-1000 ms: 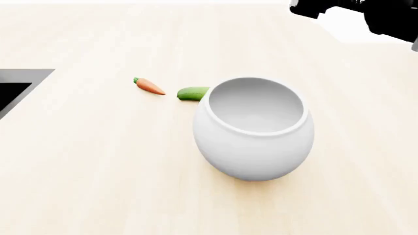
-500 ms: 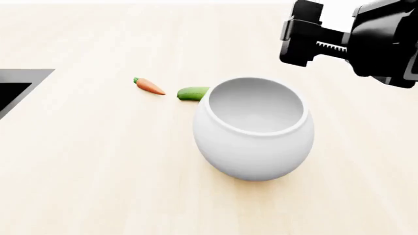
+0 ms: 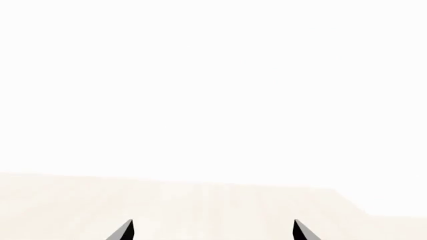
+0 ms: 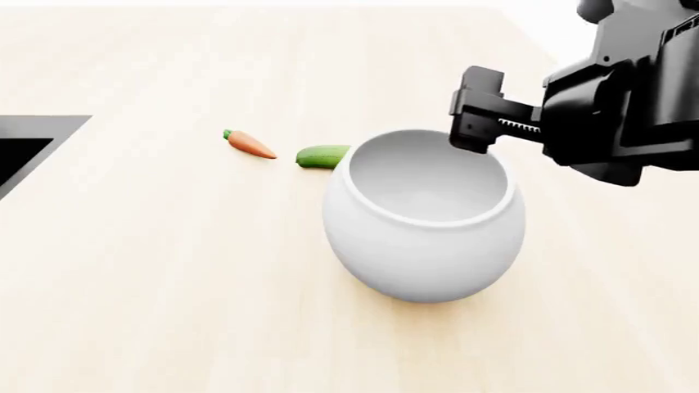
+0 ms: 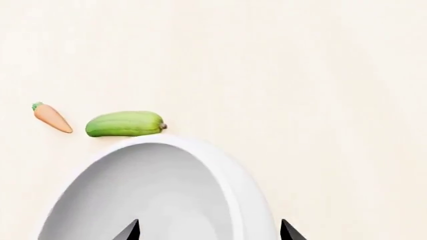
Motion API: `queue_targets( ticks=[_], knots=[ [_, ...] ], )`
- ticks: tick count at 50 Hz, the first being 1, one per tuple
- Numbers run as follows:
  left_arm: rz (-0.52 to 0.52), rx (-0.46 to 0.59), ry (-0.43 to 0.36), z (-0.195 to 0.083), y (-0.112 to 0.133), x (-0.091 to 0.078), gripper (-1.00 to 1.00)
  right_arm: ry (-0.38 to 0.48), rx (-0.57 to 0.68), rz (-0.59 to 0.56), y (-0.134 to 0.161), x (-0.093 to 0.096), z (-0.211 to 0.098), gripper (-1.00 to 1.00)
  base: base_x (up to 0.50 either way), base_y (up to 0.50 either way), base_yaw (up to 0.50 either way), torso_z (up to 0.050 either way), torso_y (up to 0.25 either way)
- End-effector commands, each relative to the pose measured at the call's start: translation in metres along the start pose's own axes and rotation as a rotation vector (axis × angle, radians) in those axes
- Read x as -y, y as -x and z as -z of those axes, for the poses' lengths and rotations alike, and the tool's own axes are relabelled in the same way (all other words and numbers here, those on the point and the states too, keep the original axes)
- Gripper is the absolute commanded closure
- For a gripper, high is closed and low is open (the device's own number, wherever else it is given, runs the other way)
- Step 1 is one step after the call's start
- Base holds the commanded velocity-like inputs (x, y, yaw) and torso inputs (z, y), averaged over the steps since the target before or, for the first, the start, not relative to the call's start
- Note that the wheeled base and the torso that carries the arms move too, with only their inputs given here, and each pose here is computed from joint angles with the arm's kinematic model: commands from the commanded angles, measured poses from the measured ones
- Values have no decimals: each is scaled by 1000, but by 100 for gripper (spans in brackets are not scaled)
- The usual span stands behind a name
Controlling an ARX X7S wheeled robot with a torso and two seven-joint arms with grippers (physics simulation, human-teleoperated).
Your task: Place the two vegetables and bowl onto the tray for setting up a vegetable dip station.
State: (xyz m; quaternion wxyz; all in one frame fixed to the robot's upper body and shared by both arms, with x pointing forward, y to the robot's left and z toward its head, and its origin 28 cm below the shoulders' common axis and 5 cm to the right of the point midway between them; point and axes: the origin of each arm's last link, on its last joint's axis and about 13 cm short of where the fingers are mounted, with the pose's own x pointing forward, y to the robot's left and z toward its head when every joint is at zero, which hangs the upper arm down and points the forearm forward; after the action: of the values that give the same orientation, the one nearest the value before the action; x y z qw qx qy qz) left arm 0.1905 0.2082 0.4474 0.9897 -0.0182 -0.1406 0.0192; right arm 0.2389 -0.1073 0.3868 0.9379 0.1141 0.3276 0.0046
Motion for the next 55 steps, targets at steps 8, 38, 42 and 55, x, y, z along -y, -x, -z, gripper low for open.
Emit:
queue_targets(
  ticks=[8, 38, 42, 55],
  knots=[
    [3, -3, -3, 1, 0, 1, -100, -14, -41, 68, -26, 6, -7, -100, 0, 0, 0, 0, 0],
    [6, -10, -8, 2, 1, 3, -100, 31, -114, 91, -43, 10, 11, -100, 0, 0, 0, 0, 0],
    [9, -8, -8, 3, 1, 3, -100, 53, -121, 92, -49, 11, 16, -100, 0, 0, 0, 0, 0],
    [14, -8, -13, 3, 2, 4, -100, 123, -124, 88, -53, 13, 22, -100, 0, 0, 0, 0, 0]
  ],
)
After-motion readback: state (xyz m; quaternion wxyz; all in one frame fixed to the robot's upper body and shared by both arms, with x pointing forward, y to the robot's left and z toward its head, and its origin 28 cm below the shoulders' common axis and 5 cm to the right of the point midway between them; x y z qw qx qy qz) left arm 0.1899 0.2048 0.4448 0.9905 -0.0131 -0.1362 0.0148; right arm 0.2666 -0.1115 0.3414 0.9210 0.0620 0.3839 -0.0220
